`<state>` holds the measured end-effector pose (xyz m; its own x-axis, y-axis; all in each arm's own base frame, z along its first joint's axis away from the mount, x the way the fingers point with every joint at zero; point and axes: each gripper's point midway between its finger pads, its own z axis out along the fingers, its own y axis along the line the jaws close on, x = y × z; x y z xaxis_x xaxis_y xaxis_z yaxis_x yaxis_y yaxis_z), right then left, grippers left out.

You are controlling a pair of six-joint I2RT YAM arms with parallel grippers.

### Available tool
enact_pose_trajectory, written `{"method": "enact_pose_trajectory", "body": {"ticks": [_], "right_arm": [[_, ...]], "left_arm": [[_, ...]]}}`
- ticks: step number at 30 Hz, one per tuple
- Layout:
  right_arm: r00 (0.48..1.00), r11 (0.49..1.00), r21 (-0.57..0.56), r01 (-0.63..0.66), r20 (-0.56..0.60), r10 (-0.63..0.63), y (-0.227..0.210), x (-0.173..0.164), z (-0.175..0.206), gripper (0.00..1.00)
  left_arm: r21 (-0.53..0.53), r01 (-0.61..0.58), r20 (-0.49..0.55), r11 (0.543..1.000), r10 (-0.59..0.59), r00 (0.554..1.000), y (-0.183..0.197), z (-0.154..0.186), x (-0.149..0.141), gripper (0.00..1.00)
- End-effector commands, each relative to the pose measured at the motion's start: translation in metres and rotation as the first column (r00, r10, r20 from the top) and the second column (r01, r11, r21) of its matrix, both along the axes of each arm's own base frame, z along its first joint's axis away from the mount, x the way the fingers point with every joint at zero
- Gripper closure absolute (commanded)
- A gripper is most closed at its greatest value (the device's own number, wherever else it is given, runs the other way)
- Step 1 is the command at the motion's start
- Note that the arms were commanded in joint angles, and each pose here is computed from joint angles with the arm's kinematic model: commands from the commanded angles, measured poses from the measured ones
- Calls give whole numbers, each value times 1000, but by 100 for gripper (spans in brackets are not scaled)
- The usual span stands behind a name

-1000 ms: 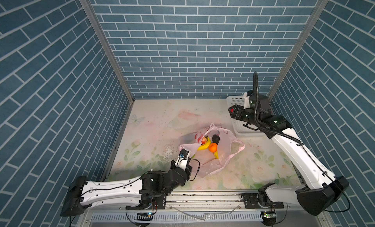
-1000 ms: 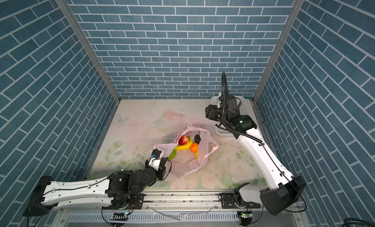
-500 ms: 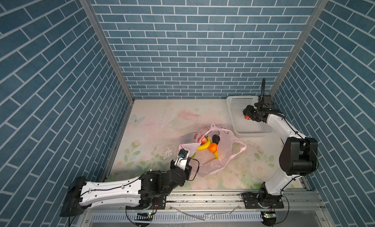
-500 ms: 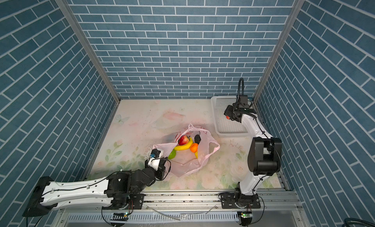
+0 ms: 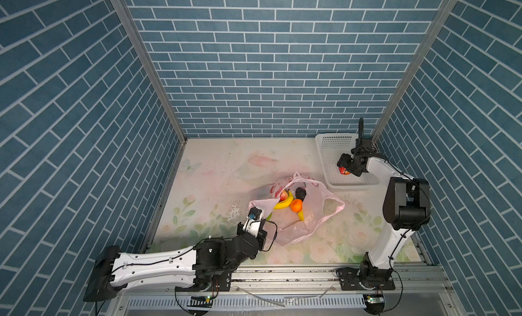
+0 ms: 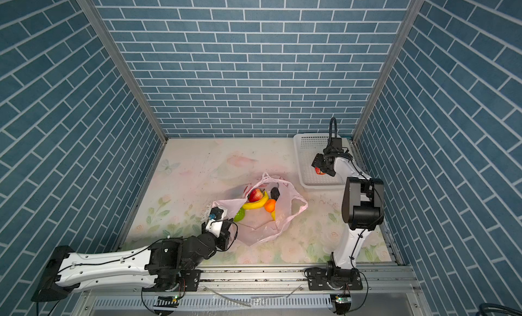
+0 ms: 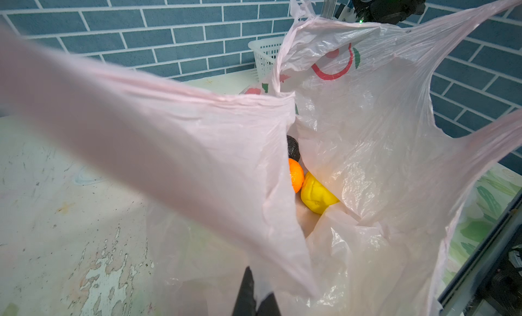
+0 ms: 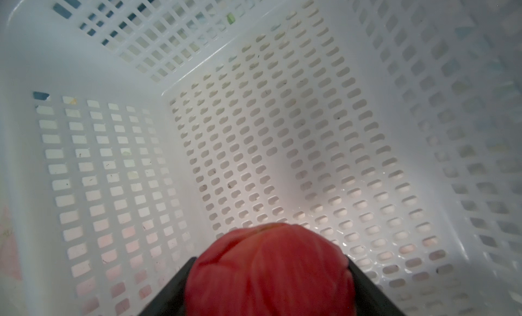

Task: Untie the knot of the plastic bag and take out the fruit
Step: Place the fruit in the basket, then pick up the fruit from the plastic bag.

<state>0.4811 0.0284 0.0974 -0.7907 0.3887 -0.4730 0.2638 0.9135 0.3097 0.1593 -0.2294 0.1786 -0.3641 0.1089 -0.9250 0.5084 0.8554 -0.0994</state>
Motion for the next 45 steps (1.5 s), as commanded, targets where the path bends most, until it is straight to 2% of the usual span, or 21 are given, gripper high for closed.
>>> {"method": "enact_pose_trajectory", "body": {"ticks": [1, 8, 13, 19, 24, 27, 34, 39, 45], "right_arm": [[999, 1000, -26, -9, 47, 10, -3, 2, 31, 22], [999, 998, -64, -10, 51, 14, -8, -9, 55, 16], [986, 995, -18, -94, 133, 96, 20, -30, 111, 16], [934, 957, 31, -288, 230, 274, 89, -88, 190, 15], [869, 888, 61, -456, 248, 429, 153, -153, 224, 15], [835, 844, 91, -528, 234, 498, 185, -187, 224, 16], [770, 769, 63, -636, 124, 626, 233, -251, 193, 18], [742, 744, 6, -668, 74, 666, 251, -273, 170, 19], [708, 707, -51, -705, 10, 707, 263, -285, 119, 27]], "left_arm": [[-19, -4, 12, 1000, 4, 1000, 0, 7, 0, 100], [-20, -7, 14, 1000, 7, 1000, 0, 8, 0, 100], [-25, -12, 19, 1000, 13, 1000, 0, 10, 1, 100], [-25, -17, 24, 1000, 17, 1000, -1, 12, 2, 100], [-36, -24, 37, 999, 25, 999, -1, 16, 4, 100], [-36, -28, 42, 999, 29, 999, -2, 17, 5, 100], [-36, -28, 44, 999, 29, 999, -4, 17, 5, 100], [-53, -36, 47, 998, 38, 998, -1, 19, 6, 100], [-67, -41, 53, 997, 44, 998, 0, 23, 6, 100]]}}
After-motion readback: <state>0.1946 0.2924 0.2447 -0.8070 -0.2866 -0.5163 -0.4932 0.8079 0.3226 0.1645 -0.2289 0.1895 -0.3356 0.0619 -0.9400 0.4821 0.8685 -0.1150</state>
